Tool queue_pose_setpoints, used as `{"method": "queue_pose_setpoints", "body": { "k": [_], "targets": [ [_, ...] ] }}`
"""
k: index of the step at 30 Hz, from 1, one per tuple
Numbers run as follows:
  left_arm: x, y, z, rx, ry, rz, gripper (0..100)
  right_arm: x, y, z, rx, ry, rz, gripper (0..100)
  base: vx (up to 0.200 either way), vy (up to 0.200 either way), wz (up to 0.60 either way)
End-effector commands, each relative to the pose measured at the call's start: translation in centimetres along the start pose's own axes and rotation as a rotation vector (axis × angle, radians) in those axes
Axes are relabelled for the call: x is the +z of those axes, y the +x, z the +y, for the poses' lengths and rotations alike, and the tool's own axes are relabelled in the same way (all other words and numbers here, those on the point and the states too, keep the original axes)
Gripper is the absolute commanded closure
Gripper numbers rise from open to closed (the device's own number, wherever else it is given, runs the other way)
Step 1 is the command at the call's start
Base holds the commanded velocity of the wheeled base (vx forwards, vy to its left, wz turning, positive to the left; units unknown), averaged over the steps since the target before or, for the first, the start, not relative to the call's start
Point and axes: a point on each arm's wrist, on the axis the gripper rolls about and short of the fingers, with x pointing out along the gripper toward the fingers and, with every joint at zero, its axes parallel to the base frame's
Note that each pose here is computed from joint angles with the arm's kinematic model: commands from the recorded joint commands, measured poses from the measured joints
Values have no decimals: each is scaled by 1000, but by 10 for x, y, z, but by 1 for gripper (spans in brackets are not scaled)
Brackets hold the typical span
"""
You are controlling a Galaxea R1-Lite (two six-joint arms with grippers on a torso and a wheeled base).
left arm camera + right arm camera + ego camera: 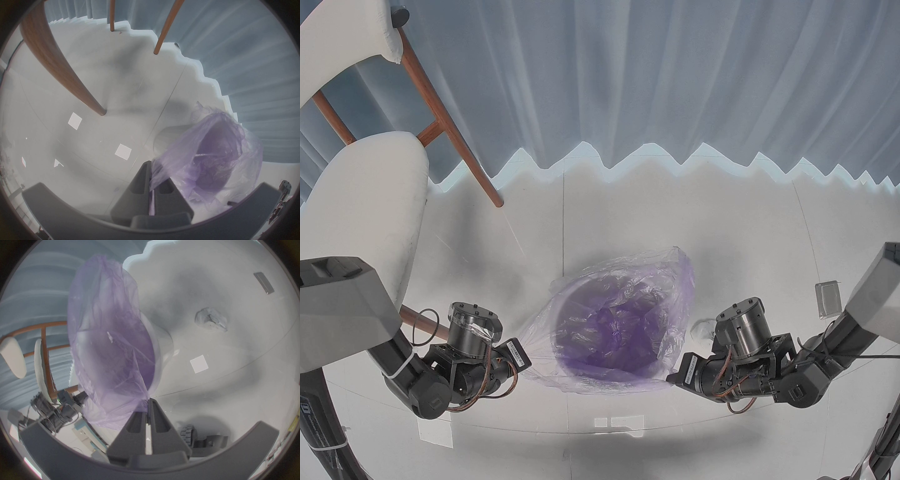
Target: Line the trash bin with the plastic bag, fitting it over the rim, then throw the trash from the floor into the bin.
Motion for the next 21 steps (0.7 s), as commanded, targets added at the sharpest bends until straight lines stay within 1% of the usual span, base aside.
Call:
{"method": "queue_pose_setpoints", "body": {
  "k": [1, 6, 9, 13, 17, 21],
  "targets": [
    [-11, 16, 12, 46, 32, 32, 100, -13, 15, -18, -66, -23, 42, 100, 0, 0, 0],
    [-15, 20, 16, 64, 71, 44, 100, -18, 21, -25, -89, -42, 65, 100, 0, 0, 0],
    [-15, 24, 21, 96, 95, 37, 100, -20, 25, -29, -104, -56, 77, 100, 0, 0, 0],
    [-15, 32, 27, 119, 134, 42, 100, -19, 32, -30, -109, -56, 78, 100, 0, 0, 0],
    [-9, 43, 24, 110, 157, 22, 100, -11, 43, -30, -106, -59, 34, 100, 0, 0, 0],
    [-6, 50, 23, 105, 170, 11, 100, -6, 52, -36, -129, -56, 0, 100, 0, 0, 0]
  ]
}}
